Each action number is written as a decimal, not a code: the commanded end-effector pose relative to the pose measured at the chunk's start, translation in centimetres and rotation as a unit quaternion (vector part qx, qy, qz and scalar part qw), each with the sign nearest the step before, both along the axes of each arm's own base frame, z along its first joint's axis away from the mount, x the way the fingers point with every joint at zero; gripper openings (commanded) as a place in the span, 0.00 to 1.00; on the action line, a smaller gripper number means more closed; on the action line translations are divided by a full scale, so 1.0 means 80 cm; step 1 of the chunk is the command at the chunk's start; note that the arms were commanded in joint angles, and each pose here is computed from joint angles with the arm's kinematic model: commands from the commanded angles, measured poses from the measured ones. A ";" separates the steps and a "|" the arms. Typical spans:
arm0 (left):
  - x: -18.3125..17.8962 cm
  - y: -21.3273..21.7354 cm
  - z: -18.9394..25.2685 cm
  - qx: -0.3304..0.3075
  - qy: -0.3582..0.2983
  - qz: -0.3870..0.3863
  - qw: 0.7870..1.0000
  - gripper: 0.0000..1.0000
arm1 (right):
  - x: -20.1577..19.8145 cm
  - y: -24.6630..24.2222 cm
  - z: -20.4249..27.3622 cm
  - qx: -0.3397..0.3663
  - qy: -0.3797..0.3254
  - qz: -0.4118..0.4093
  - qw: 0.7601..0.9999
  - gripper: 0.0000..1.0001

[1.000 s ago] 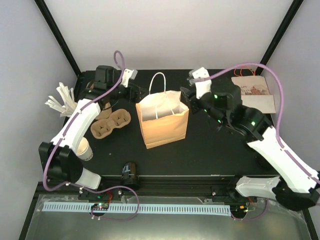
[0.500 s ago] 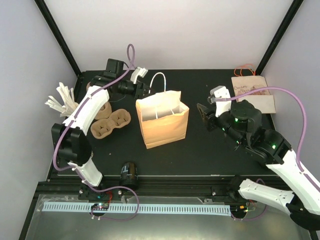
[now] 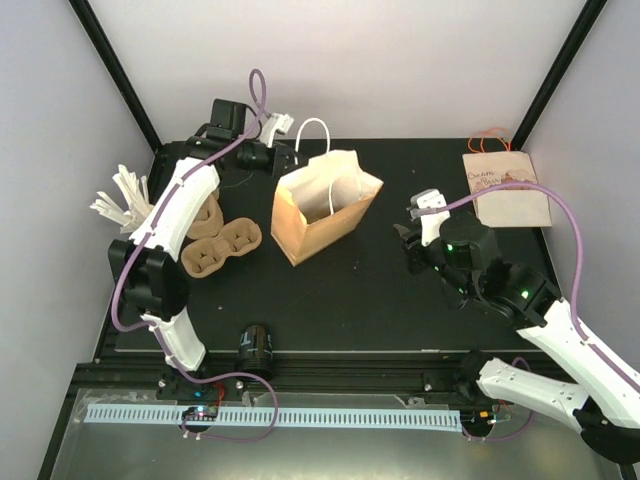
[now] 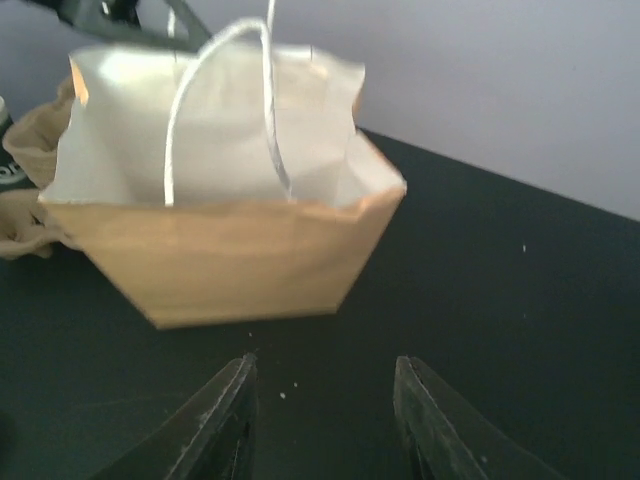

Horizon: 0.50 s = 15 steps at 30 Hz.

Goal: Pack the takeout coffee

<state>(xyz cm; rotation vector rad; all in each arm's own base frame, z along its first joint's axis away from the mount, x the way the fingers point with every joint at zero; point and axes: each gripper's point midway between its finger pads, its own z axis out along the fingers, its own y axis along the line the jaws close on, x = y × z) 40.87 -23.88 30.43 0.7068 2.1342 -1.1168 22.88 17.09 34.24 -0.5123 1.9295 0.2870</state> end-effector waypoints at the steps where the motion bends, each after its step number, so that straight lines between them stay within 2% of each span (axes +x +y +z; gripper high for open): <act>1: 0.060 0.025 0.029 -0.024 -0.040 0.084 0.995 0.02 | 0.003 -0.007 -0.019 0.008 0.016 -0.022 1.000 0.39; 6: 0.112 0.064 0.027 -0.042 -0.047 0.160 0.985 0.02 | -0.002 -0.007 -0.039 0.022 0.033 -0.020 0.999 0.39; 10: 0.136 0.101 0.027 -0.054 -0.043 0.222 0.973 0.14 | -0.008 0.015 -0.076 0.028 0.084 0.007 0.996 0.38; 15: 0.143 0.112 0.014 -0.060 -0.030 0.242 0.968 0.19 | -0.022 0.058 -0.111 0.049 0.152 0.074 0.984 0.36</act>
